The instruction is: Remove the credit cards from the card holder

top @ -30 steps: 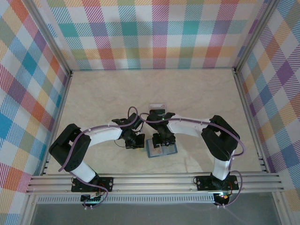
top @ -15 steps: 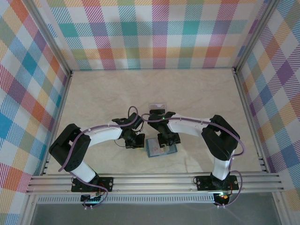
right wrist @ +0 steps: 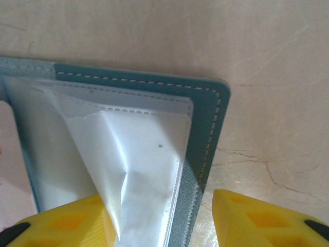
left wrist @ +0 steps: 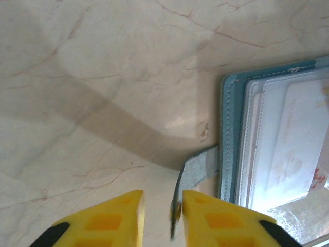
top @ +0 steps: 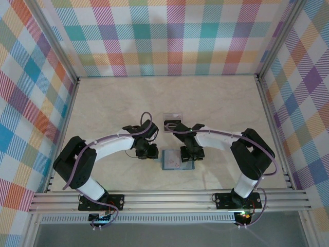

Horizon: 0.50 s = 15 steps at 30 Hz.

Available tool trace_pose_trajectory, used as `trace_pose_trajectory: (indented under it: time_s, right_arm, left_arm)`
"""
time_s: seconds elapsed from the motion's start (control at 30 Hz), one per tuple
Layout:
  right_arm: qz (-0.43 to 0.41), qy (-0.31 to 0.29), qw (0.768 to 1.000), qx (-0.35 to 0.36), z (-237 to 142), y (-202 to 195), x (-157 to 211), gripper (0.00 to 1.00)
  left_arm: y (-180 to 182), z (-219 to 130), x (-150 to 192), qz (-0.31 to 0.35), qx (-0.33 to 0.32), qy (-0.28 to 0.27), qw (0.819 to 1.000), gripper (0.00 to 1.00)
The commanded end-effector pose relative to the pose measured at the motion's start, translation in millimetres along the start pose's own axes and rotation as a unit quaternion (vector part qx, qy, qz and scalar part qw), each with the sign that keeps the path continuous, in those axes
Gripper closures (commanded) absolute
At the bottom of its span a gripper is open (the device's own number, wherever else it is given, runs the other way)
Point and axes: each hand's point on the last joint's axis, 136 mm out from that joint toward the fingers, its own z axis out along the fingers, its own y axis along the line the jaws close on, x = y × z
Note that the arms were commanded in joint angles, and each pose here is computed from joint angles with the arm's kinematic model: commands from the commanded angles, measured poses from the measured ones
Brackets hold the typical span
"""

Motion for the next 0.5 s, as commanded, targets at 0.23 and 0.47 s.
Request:
trace_pose_trajectory:
  time_s: [0.23, 0.47]
  right_arm:
    - [0.003, -0.021, 0.998, -0.064, -22.6, 16.0, -1.6, 0.42]
    - [0.005, -0.031, 0.997, -0.067, -33.8, 16.7, -4.0, 0.40]
  left_arm:
    - [-31.4, -49.1, -10.2, 0.009, 0.032, -0.041, 0.999, 0.67]
    - [-62.7, -24.7, -11.1, 0.030, 0.053, -0.018, 0.998, 0.73]
